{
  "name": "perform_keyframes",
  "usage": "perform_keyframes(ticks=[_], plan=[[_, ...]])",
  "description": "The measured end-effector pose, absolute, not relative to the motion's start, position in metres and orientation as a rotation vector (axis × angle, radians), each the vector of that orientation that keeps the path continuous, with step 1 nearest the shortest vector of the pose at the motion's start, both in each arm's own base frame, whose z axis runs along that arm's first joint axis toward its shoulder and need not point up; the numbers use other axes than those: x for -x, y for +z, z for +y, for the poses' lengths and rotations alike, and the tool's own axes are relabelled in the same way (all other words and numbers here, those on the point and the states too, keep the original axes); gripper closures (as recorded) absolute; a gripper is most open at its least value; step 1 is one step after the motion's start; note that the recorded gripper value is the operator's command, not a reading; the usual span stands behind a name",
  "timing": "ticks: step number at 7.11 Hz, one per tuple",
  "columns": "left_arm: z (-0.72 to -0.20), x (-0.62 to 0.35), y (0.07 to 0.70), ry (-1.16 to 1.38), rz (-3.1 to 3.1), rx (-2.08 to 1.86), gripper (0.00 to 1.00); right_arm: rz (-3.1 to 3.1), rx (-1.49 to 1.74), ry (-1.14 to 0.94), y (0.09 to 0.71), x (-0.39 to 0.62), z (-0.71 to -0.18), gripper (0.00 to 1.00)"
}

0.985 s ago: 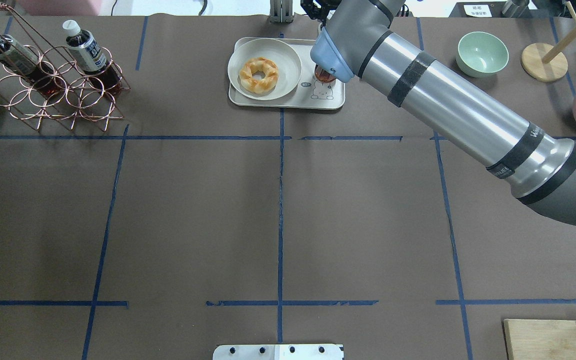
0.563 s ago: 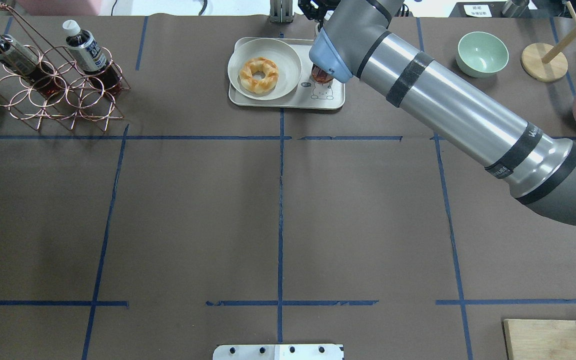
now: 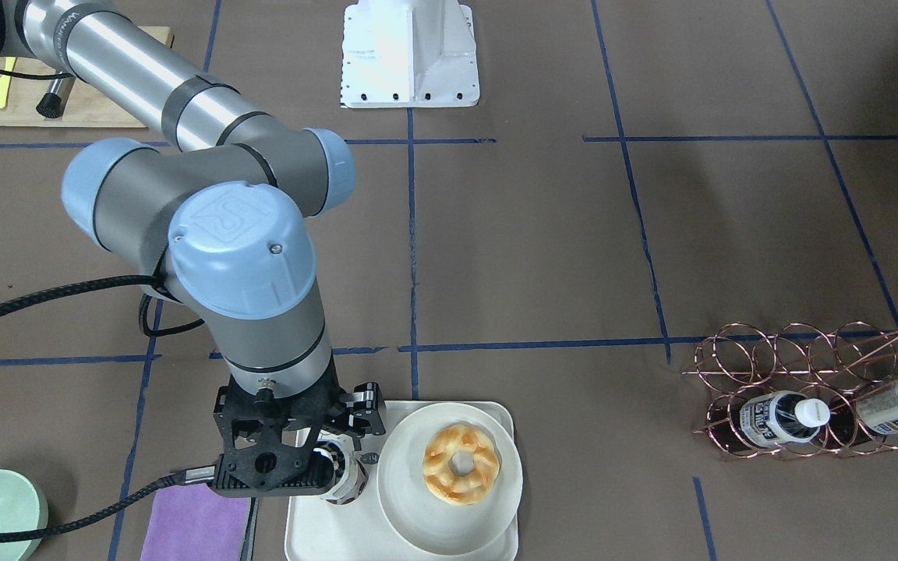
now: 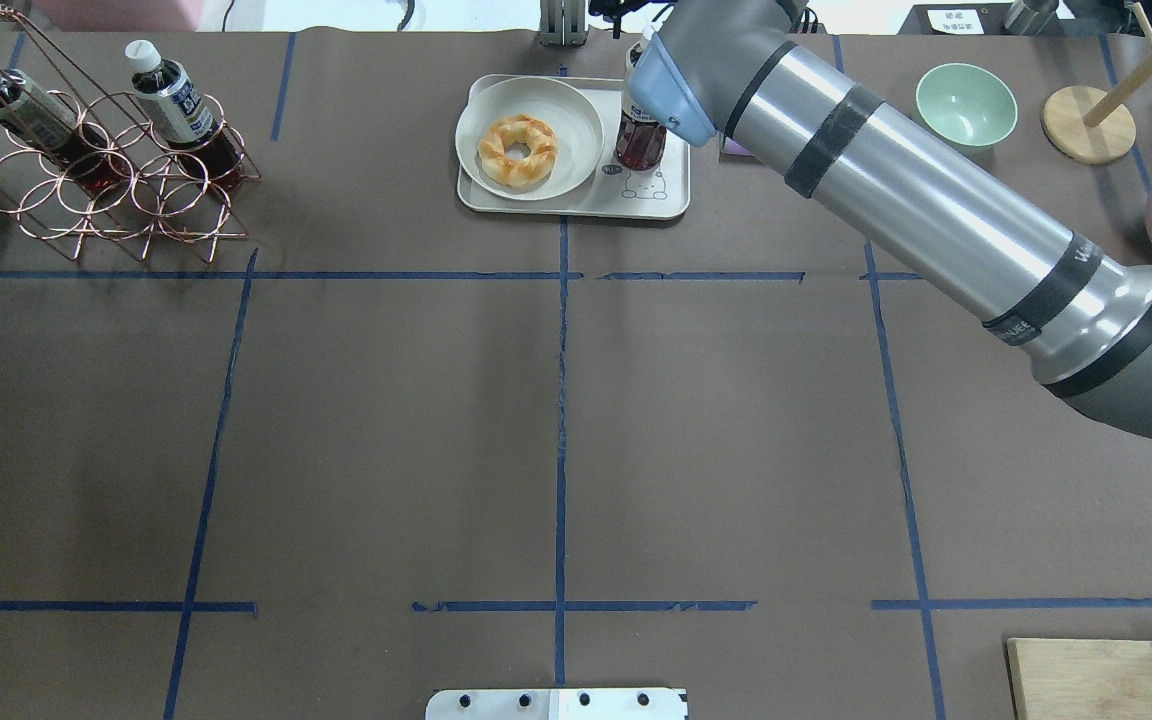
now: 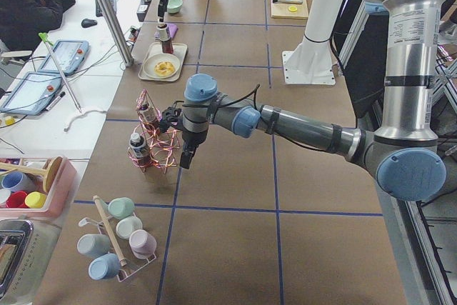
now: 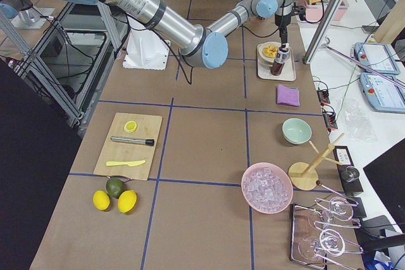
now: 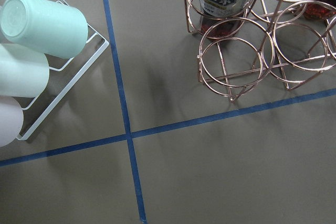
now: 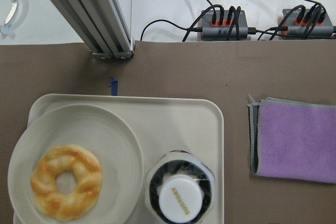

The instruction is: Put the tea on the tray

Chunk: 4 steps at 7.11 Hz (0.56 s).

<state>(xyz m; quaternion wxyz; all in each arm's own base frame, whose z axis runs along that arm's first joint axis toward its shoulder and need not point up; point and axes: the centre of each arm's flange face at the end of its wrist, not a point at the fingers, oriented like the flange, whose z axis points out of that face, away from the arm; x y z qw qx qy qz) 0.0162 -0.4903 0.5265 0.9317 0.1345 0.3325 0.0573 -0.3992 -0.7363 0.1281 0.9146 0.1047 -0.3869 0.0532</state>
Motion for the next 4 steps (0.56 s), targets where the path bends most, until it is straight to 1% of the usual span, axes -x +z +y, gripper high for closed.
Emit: perform_keyframes(ticks=[1, 2, 4], plan=[[-0.49, -0.015, 0.528, 0.117, 0.68, -0.273, 0.0, -0.846, -0.193, 0.106, 0.141, 0.356, -0.73, 0.0], [-0.488, -0.011, 0.531, 0.107, 0.68, -0.266, 0.0, -0.865, -0.189, 0.082, 0.165, 0.309, -0.706, 0.0], [-0.485, 0.009, 0.554, 0.052, 0.723, -0.214, 0.0, -0.819, -0.21, -0.009, 0.231, 0.213, -0.633, 0.0]])
